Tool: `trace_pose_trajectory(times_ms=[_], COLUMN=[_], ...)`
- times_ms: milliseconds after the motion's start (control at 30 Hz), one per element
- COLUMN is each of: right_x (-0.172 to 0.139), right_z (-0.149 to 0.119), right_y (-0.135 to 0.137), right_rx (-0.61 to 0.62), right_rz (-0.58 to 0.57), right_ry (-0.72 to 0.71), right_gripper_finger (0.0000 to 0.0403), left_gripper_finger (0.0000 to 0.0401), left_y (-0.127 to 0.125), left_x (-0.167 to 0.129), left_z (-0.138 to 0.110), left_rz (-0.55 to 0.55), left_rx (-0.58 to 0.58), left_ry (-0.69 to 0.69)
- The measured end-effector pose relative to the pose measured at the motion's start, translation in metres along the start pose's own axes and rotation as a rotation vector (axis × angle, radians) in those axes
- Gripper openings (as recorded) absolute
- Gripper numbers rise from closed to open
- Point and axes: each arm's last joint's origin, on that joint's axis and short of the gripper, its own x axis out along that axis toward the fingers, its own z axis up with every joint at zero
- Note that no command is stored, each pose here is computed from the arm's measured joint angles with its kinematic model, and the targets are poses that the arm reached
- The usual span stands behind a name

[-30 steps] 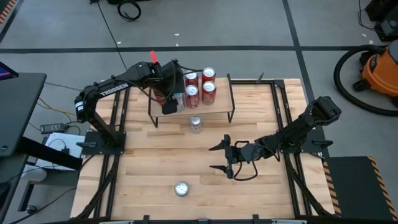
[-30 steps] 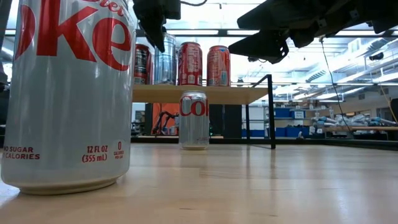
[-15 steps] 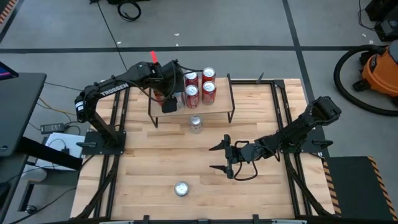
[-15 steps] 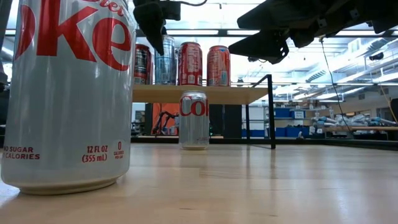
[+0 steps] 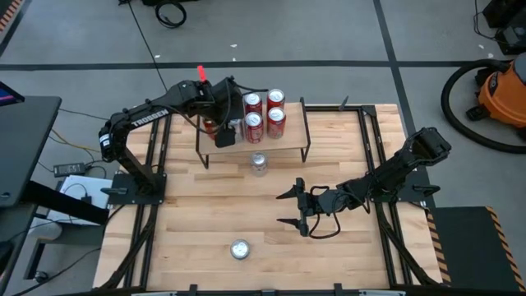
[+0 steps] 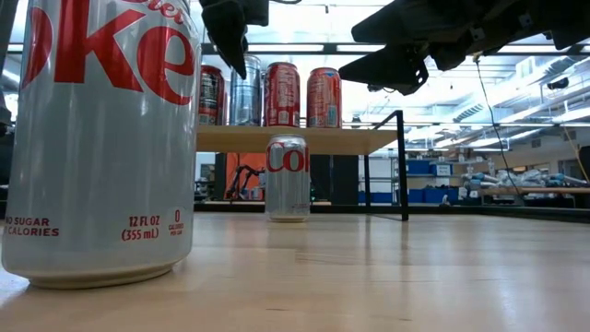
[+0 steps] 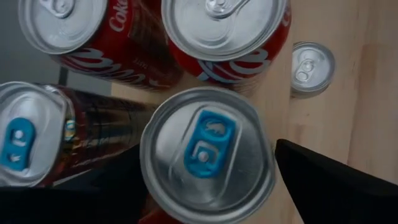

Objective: Place canned beverage on shelf
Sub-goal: Put the blue soda can on the shelf, then put the red silver soda can on the shelf

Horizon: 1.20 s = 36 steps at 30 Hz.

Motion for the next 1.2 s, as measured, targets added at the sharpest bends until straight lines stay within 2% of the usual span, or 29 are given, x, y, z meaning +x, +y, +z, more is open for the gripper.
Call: trace_pose_trajectory(times_ms=[333, 500, 633, 800, 1067, 1200], right_x=[0.000, 0.000, 0.000, 0.000, -0.001, -0.001], right_z=[0.000, 0.000, 0.000, -0.001, -0.003, -0.005], right_y=[0.000, 0.000, 0.000, 0.000, 0.001, -0.001], right_rx=[0.000, 0.000, -0.002, -0.007, -0.008, -0.002], right_rz=[0.000, 0.000, -0.002, -0.006, -0.014, -0.099], right_ry=[0.000, 0.000, 0.000, 0.010, 0.020, 0.037], right_gripper_finger=[0.0352, 0.0352, 0.0352, 0.0352, 0.0352, 0.0352], left_gripper_finger=[0.0353, 0.0353, 0.0353, 0.0353, 0.0353, 0.0353], left_y=[0.005, 0.006, -0.005, -0.046, -0.131, -0.172], left_x=[-0.021, -0.048, -0.078, -0.090, -0.066, -0.047], left_z=[0.006, 0.012, 0.019, 0.026, 0.019, 0.008], left_rz=[0.057, 0.116, 0.134, 0.042, -0.136, -0.195], left_rx=[-0.001, 0.017, 0.054, 0.120, 0.150, 0.151], left_ry=[-0.046, -0.102, -0.197, -0.246, -0.154, -0.092])
